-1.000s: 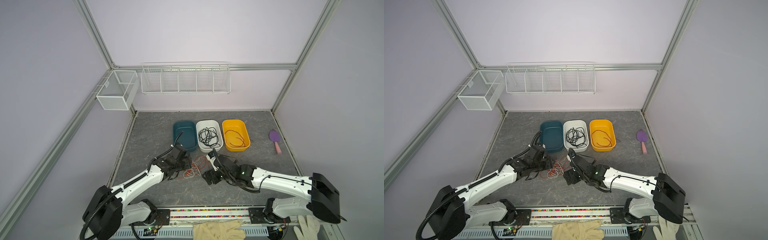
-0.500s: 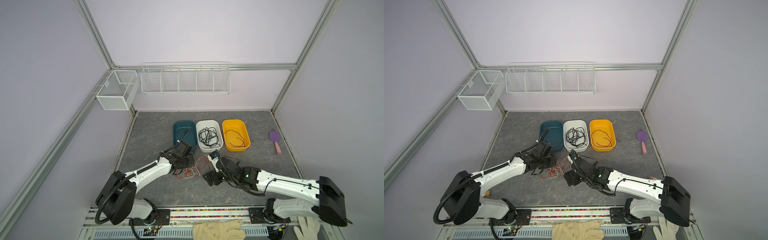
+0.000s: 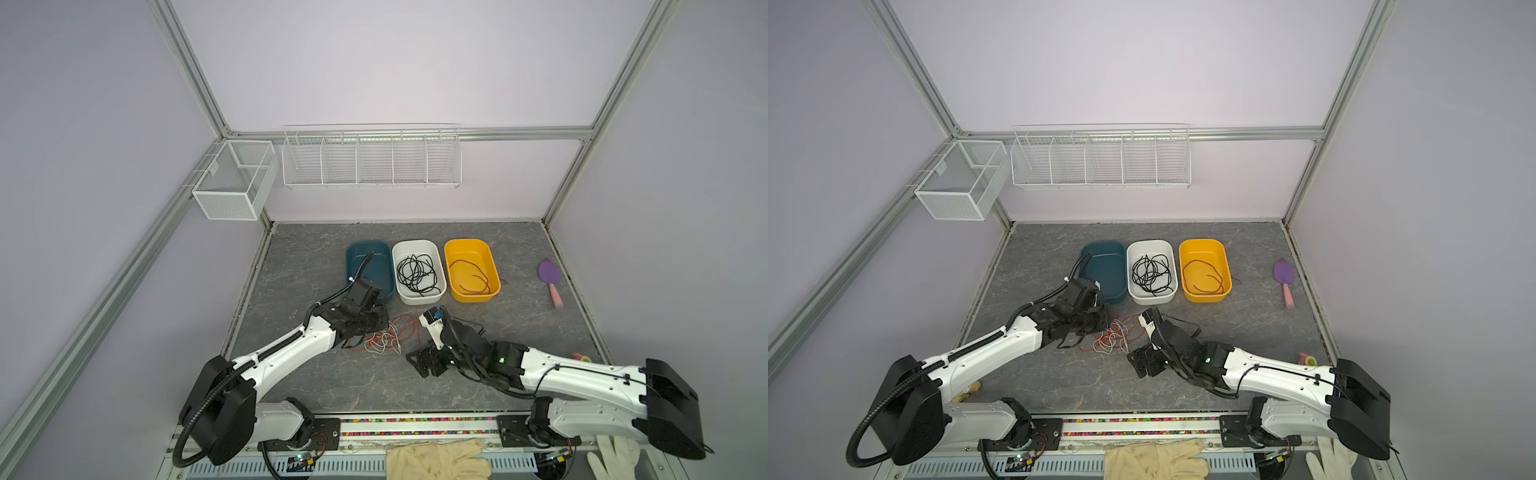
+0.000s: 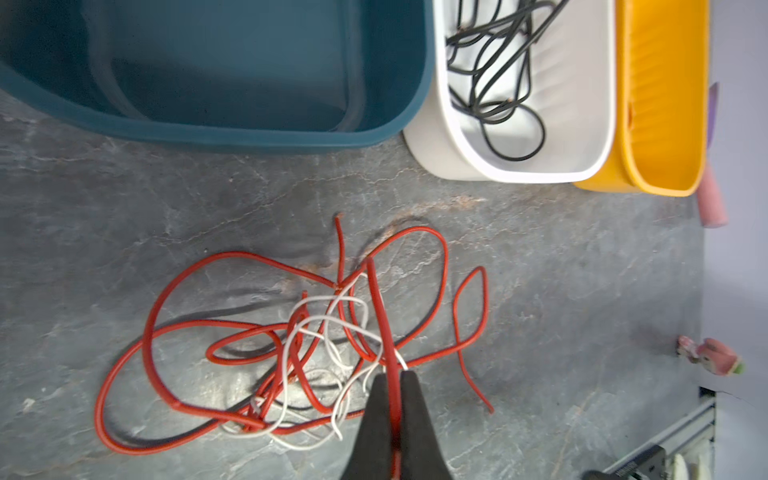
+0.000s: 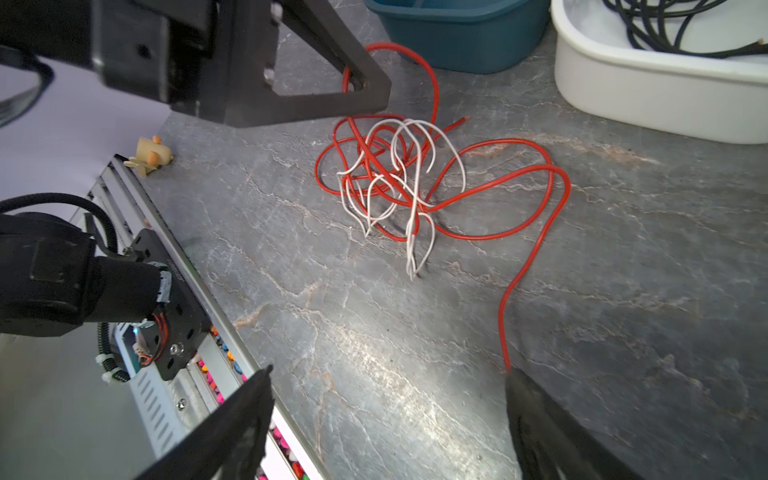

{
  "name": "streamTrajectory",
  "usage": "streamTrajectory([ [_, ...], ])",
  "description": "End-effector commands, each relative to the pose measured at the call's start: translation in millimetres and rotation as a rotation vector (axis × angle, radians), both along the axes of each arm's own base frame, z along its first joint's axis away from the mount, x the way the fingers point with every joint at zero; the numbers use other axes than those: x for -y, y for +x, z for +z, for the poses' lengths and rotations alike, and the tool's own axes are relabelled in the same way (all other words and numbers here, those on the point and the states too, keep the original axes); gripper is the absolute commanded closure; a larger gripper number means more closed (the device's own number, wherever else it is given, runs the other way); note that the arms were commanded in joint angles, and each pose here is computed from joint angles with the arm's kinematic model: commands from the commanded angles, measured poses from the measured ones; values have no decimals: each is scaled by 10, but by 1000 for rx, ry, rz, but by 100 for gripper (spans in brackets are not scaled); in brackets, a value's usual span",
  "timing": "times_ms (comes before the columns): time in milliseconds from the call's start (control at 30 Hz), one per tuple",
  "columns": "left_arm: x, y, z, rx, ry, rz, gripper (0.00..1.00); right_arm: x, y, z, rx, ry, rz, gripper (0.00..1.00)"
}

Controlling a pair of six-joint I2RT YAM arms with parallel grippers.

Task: Untangle the cables
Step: 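Grasp a red wire with the left gripper while the right gripper hovers nearby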

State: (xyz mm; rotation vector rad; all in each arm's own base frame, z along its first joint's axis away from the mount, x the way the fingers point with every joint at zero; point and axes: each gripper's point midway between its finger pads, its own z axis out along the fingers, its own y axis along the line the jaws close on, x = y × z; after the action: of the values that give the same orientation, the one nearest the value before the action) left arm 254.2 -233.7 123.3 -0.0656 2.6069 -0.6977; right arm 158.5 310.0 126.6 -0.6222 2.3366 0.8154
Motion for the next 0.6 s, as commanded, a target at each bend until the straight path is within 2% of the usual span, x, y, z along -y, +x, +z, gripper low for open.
streamTrajectory([
  [0,36,-60,235,13,-53,0,100,-113,-75,124,-30,101,22,11],
  [567,123,-329,1228,164,-180,-49,100,-31,-137,438,2,253,17,11],
])
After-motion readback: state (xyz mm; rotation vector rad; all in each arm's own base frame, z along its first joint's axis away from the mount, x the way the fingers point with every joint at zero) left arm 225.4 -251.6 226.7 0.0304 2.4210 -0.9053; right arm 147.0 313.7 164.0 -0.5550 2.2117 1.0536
